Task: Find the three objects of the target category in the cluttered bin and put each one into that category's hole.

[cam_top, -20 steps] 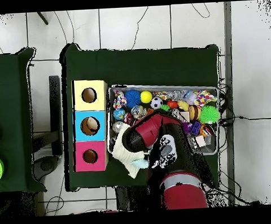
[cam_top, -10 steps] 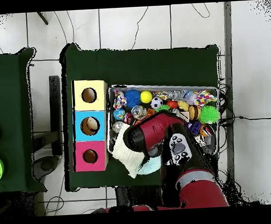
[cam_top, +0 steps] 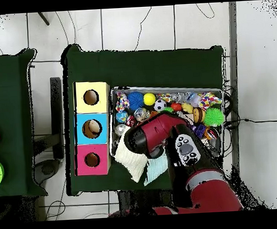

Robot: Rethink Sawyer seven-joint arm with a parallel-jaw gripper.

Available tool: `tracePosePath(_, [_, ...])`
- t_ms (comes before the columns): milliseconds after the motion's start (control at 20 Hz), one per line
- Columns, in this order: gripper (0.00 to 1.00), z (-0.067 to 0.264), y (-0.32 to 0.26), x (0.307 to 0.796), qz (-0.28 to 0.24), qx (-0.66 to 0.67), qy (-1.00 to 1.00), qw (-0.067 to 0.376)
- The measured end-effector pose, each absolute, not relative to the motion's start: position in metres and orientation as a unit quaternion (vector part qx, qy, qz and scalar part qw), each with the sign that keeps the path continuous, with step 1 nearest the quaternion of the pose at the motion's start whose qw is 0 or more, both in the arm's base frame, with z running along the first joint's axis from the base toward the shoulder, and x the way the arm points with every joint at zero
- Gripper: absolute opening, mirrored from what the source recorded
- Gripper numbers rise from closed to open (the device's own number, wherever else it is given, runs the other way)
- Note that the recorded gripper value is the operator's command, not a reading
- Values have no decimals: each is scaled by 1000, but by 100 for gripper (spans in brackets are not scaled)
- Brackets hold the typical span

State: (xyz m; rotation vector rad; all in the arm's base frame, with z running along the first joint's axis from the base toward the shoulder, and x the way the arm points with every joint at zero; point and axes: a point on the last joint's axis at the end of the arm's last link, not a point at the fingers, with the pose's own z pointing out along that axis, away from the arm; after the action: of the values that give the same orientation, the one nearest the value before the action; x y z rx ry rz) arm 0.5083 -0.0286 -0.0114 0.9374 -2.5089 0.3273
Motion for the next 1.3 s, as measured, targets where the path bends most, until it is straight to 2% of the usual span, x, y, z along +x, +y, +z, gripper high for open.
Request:
tracePosePath(250, [100,-16,-25,516,115,373,-901,188])
tracePosePath(550, [100,-18,-18,522,111,402,-900,127])
tracePosePath(900, [100,-17,-3,529,129,454,-879,75])
tracePosePath(1300, [100,-19,7,529,144,487,-859,65])
